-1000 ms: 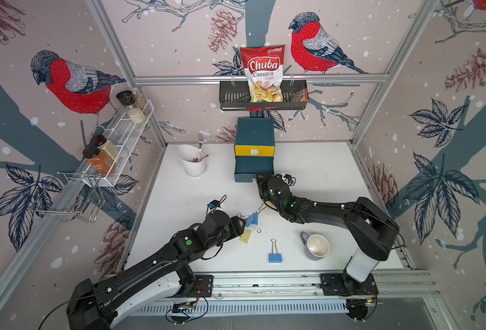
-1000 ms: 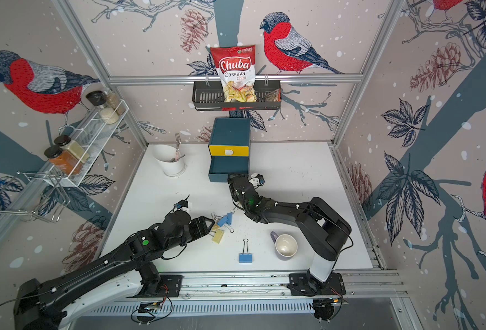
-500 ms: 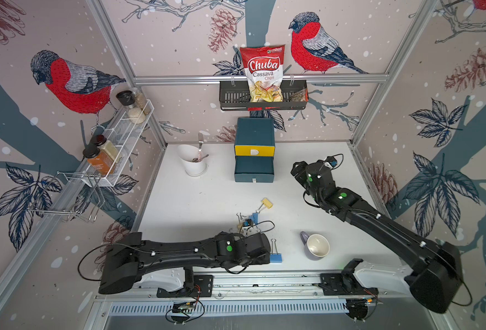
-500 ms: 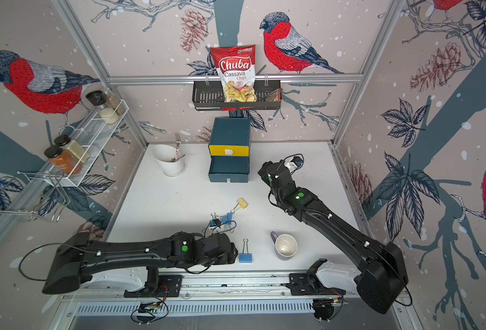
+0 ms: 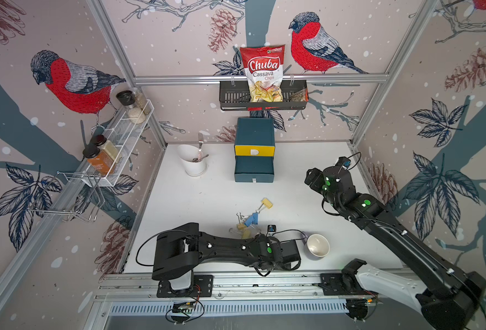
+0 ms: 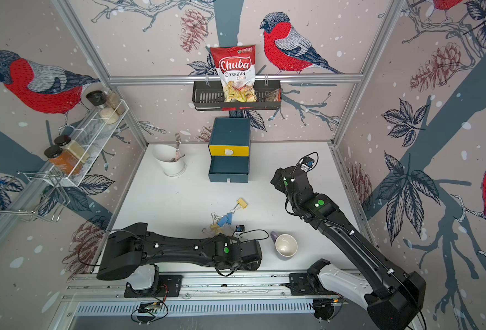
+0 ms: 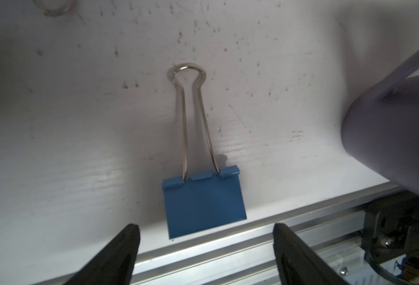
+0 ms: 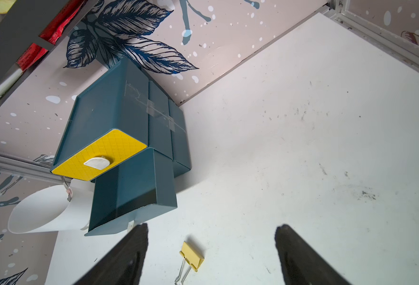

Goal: Put the binder clips in the drawer according to color
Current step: Pick up the binder clip at the center of the board.

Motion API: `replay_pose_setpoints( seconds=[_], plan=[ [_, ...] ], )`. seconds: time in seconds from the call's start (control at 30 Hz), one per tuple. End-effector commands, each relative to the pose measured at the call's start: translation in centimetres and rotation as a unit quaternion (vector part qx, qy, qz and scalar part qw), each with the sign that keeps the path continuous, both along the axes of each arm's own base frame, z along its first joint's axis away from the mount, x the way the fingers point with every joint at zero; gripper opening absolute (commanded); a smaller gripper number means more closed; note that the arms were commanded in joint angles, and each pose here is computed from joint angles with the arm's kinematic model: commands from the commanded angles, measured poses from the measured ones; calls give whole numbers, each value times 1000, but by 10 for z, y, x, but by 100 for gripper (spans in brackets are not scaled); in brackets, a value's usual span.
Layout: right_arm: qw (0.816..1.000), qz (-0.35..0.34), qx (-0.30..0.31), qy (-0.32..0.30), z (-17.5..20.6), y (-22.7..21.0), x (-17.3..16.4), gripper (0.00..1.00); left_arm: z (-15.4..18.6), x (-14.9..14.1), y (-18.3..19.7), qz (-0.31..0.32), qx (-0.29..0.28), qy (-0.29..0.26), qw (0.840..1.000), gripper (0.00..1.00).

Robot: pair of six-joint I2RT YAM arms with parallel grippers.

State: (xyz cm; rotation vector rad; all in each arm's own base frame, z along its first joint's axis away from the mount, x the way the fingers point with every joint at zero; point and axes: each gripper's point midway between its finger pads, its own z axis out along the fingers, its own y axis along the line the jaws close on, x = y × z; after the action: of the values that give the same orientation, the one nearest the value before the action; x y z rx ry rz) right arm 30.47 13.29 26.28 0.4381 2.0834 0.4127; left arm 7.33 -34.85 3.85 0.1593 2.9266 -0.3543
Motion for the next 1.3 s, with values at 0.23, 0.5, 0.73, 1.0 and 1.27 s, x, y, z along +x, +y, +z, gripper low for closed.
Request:
replay_pose_setpoints(
  seconds=[0.23,0.5,0.73,1.0,1.27],
  plan=[
    [1000,3,11,-12,6,-4,-3,86,-22,2,10,-8,58,-11,998,83],
    [1000,2,17,-17,7,-6,-4,86,-28,8,-2,-14,54,-21,998,57],
    [1000,3,23,-17,3,-8,-6,85,-15,20,0,-3,45,-44,998,32],
    [998,32,36,-34,13,1,-5,82,73,98,1,29,-34,-111,993,31],
    [988,141,42,-47,13,43,-10,76,163,221,35,73,-82,-183,977,32]
  ],
)
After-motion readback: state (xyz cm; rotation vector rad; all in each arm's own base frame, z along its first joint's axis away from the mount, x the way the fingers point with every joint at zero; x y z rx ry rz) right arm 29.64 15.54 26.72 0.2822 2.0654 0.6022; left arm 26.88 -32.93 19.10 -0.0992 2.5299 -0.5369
